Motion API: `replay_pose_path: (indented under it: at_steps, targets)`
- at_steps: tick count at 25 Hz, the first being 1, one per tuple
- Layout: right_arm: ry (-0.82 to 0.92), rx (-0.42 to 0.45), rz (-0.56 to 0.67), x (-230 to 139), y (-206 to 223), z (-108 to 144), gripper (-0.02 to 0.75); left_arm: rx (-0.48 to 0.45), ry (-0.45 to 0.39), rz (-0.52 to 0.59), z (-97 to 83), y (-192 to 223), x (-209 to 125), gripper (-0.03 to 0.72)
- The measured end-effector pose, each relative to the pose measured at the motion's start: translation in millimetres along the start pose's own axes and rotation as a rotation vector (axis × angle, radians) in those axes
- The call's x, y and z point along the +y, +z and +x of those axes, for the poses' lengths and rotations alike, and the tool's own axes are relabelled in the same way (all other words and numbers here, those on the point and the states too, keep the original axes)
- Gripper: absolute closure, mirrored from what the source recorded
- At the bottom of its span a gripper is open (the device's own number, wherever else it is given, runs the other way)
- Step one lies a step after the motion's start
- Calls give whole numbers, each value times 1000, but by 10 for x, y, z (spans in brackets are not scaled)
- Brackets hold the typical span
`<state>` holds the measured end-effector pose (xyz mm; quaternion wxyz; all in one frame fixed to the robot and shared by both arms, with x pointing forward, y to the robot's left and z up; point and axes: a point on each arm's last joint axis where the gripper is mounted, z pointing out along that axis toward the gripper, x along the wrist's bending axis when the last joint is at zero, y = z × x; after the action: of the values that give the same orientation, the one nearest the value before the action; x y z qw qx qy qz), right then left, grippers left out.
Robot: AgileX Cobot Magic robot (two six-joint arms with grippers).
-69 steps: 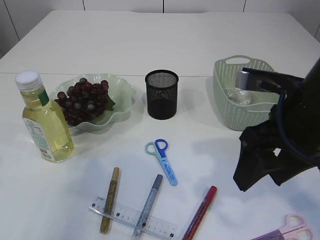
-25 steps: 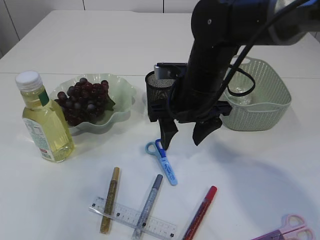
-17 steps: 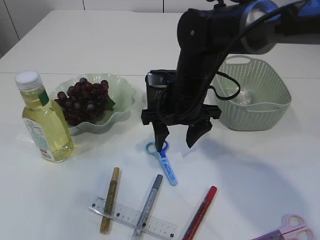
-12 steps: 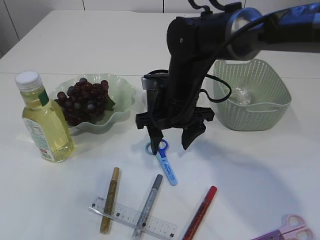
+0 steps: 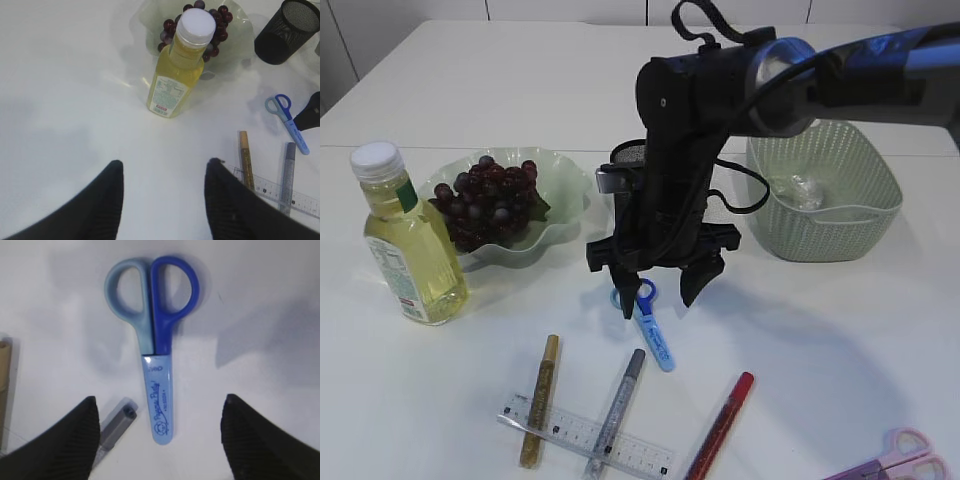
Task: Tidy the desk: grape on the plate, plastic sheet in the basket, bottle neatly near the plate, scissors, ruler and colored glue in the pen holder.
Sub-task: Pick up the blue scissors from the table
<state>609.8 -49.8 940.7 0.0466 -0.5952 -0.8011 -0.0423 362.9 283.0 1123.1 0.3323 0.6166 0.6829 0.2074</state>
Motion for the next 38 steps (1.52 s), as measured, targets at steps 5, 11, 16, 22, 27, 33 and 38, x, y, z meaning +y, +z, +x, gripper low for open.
replay_pose_path:
  at_steps: [5, 11, 16, 22, 27, 33, 38]
  targets:
    - [0, -7, 16, 32, 146, 0, 155, 5, 0, 23, 4, 0, -21, 307]
    - [-11, -13, 5, 105, 199, 34, 155, 4, -1, 27, 4, 0, -25, 308]
    - [-17, -33, 21, 101, 225, 16, 155, 5, -1, 29, 4, 0, -26, 309]
    - [-18, -41, 41, 99, 263, 8, 155, 5, -1, 29, 4, 0, -26, 309]
    - [-19, -43, 38, 106, 262, 8, 155, 5, -1, 29, 4, 0, -26, 309]
    - [-18, -43, 38, 106, 262, 8, 155, 5, -1, 31, 4, 0, -28, 309]
    - [-18, -43, 38, 106, 262, 8, 155, 5, -1, 31, 4, 0, -28, 309]
